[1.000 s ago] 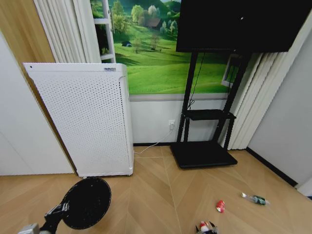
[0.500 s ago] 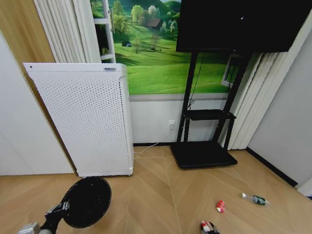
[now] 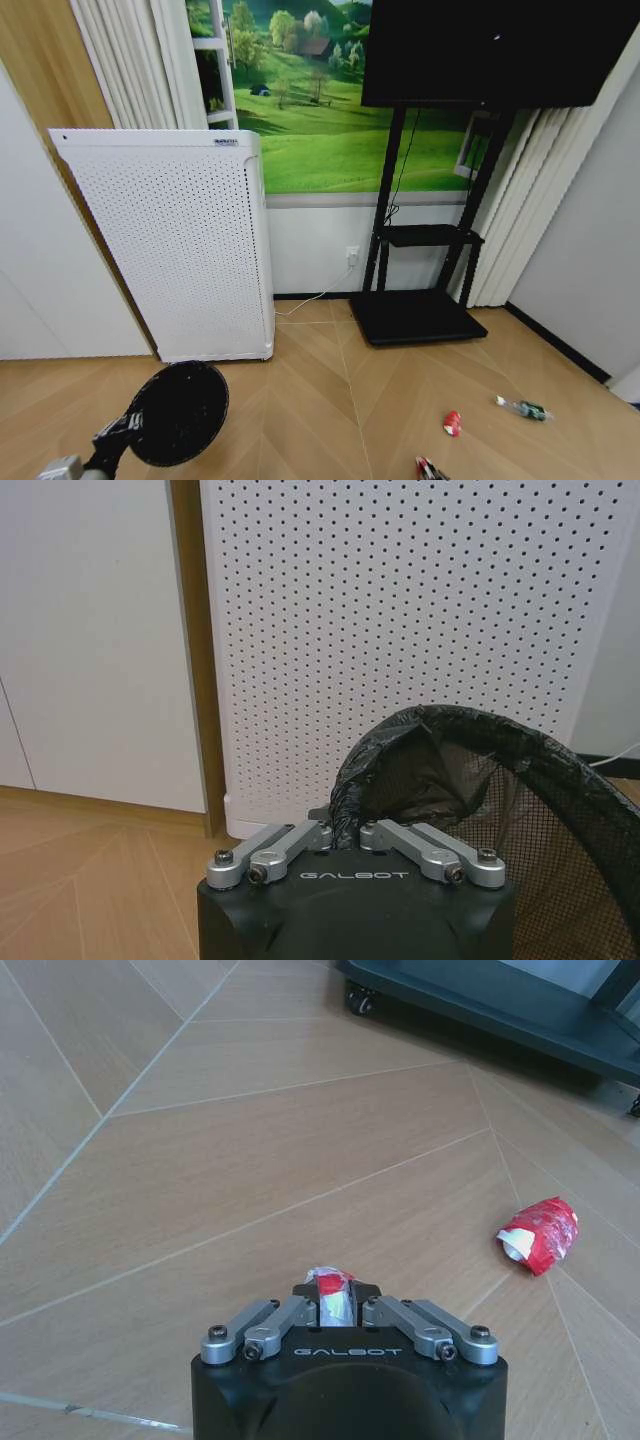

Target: Pick up the trash bin and place the garbage on the floor into it.

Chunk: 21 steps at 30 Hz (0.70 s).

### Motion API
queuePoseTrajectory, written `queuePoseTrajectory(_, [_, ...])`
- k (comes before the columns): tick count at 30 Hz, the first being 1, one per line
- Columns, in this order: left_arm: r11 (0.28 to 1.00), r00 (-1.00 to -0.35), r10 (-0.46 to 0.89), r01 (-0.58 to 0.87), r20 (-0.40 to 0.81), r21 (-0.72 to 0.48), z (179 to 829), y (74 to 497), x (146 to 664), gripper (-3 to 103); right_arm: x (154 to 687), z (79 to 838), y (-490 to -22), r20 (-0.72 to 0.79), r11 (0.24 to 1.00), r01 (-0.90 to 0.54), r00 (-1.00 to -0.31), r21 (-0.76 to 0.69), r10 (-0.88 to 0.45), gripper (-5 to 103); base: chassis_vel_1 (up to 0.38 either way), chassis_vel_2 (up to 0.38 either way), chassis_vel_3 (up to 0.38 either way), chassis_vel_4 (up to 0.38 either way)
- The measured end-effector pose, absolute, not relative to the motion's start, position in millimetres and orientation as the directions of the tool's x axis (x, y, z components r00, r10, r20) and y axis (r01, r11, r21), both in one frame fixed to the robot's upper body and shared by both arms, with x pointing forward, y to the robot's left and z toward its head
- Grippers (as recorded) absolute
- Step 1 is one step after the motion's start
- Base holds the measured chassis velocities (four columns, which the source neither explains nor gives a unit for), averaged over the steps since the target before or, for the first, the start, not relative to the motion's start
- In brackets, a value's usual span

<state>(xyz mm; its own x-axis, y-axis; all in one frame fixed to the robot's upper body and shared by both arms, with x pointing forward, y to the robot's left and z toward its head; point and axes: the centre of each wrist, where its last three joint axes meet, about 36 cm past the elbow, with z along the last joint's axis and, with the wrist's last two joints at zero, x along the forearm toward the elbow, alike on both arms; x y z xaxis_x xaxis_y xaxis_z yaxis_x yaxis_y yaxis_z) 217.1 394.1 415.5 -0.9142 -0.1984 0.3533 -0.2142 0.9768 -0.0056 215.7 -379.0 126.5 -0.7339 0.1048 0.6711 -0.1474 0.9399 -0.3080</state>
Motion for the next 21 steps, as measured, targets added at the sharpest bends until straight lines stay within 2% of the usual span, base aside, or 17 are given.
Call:
queuePoseTrajectory(5, [0.979,-0.918,-0.188,-0.203,0.350,-0.005,416.0,393.7,220.9,7,221.5,137.3,-379.8,0.640,0.944,-0.126,-0.761,-0.304,0.105,15,0.000,0.000,0.000,0.000])
queuePoseTrajectory(7, [0.985,-0.923,-0.155,-0.171,0.353,-0.012,415.4,391.4,229.5,7,227.8,151.0,-385.8,0.573,0.942,-0.166,-0.819,-0.292,0.034,15,0.000,0.000,0.000,0.000])
queuePoseTrajectory(8, [0.985,-0.923,-0.155,-0.171,0.353,-0.012,415.4,391.4,229.5,7,227.8,151.0,-385.8,0.573,0.942,-0.166,-0.819,-0.292,0.034,15,0.000,0.000,0.000,0.000])
queuePoseTrajectory(10, [0.991,-0.926,-0.113,-0.130,0.361,-0.022,409.3,387.6,243.1,7,236.2,171.1,-389.8,0.490,0.920,-0.256,-0.868,-0.296,-0.083,15,0.000,0.000,0.000,0.000])
queuePoseTrajectory(14, [0.997,-0.933,-0.040,-0.063,0.357,-0.055,394.1,376.7,273.9,7,250.0,201.7,-379.6,0.378,0.912,-0.299,-0.908,-0.280,-0.181,15,0.000,0.000,0.000,0.000])
queuePoseTrajectory(18, [0.998,-0.936,0.019,-0.004,0.352,-0.066,381.8,367.0,294.2,7,269.4,225.5,-365.6,0.313,0.905,-0.337,-0.916,-0.260,-0.251,15,0.000,0.000,0.000,0.000])
queuePoseTrajectory(21, [0.995,-0.925,0.081,0.057,0.370,-0.076,363.6,354.6,301.4,7,311.6,260.0,-349.8,0.231,0.860,-0.421,-0.902,-0.289,-0.364,15,0.000,0.000,0.000,0.000])
